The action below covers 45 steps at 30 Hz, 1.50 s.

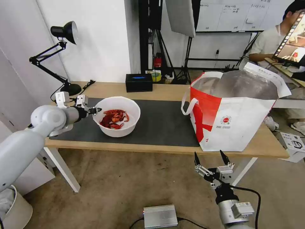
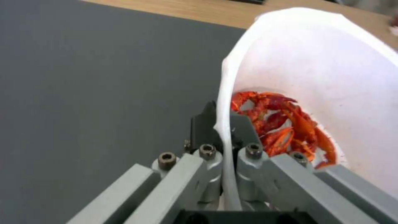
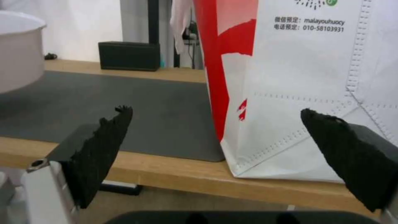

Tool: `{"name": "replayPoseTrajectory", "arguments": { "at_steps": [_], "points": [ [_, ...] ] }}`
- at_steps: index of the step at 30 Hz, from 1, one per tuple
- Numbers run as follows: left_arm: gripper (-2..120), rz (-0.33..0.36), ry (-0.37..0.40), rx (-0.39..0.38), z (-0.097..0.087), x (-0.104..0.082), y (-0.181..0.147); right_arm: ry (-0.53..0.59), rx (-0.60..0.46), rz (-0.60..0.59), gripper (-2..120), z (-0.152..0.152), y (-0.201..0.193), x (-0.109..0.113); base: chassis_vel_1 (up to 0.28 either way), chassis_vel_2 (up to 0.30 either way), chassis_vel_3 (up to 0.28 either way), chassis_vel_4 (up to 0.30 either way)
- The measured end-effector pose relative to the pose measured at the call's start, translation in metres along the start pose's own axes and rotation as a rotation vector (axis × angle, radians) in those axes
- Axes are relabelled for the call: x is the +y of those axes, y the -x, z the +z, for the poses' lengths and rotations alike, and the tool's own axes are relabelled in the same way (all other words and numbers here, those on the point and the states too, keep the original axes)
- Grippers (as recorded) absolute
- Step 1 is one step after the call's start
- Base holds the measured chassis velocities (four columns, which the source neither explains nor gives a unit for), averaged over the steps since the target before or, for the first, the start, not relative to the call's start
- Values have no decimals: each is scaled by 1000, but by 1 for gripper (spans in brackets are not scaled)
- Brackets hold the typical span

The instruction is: Pick up the trash from the table and place it into the takeout bag.

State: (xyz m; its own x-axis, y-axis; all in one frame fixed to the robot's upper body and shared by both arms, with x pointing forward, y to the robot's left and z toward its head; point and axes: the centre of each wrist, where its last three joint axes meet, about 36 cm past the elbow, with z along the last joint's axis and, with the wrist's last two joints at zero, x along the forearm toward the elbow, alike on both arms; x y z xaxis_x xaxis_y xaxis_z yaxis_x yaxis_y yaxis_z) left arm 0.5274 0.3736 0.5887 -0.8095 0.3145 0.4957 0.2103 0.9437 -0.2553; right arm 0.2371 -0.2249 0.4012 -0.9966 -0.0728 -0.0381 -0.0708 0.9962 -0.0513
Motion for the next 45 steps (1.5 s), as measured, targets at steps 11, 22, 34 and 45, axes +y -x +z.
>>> {"name": "replayPoseTrajectory", "arguments": {
  "at_steps": [11,22,34,45],
  "points": [
    [0,237,77,-50,4,-65,-39,0,0,0,100,0,0,0,0,0,0,0],
    [0,407,130,-68,10,-107,-50,0,0,0,100,0,0,0,0,0,0,0],
    [0,533,142,-108,5,-147,-53,0,0,0,100,0,0,0,0,0,0,0],
    [0,616,153,-150,-4,-169,-65,0,0,0,100,0,0,0,0,0,0,0]
  ]
}}
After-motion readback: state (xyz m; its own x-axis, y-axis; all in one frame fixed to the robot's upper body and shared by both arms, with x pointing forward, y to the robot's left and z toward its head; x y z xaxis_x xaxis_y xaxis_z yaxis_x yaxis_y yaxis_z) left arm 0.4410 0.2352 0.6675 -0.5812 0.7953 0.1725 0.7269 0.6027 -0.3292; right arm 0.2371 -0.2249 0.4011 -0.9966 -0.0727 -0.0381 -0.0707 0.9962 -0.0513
